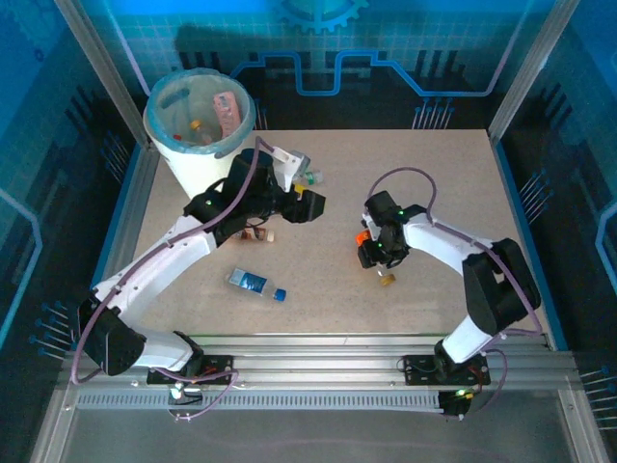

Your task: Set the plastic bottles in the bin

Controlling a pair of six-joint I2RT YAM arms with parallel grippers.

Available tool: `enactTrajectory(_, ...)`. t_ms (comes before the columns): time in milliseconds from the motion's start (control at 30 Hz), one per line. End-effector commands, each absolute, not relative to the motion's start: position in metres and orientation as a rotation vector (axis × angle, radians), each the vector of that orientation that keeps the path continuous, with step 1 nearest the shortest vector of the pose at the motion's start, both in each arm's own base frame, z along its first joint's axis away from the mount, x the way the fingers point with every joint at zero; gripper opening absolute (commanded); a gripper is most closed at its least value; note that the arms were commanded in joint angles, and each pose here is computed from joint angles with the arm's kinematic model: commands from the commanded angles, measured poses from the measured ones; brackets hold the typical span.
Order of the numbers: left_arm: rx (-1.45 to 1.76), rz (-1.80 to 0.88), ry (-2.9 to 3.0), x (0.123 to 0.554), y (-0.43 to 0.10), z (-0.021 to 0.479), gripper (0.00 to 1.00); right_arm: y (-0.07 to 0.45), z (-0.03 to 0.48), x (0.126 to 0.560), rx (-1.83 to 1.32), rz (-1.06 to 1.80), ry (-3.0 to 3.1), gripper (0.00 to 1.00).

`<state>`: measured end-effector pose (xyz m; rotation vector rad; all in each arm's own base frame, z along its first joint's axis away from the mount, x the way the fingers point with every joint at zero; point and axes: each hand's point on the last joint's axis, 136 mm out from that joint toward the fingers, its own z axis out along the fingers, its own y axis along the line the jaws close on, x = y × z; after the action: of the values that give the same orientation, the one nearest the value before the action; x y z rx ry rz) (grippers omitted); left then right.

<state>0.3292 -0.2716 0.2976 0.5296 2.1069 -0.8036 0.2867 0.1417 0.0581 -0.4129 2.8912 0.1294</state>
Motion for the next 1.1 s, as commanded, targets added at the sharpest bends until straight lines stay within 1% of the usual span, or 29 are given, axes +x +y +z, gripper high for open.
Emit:
enactTrajectory(0,0.500,-0.838,2.099,0.332,-0.278,0.311,0.69,0.144,0.087,0.282,-0.396,0.153,2.815,0.55)
enactTrajectory(300,0.419,-0.980,2.119,0.331,-0.290,0.323,0.70,0.167,0.170,0.264,-0.445,0.367,2.528,0.50)
enactTrajectory(500,0.349,-1.108,2.142,0.335,-0.303,0.326,0.75,0.175,0.217,0.252,-0.450,0.505,2.371,0.49)
enactTrajectory(833,0.312,-1.303,2.143,0.335,-0.325,0.332,0.83,0.184,0.260,0.238,-0.468,0.644,2.194,0.46)
enactTrajectory(1067,0.311,-1.329,2.148,0.335,-0.330,0.331,0.84,0.193,0.274,0.232,-0.488,0.729,2.137,0.44)
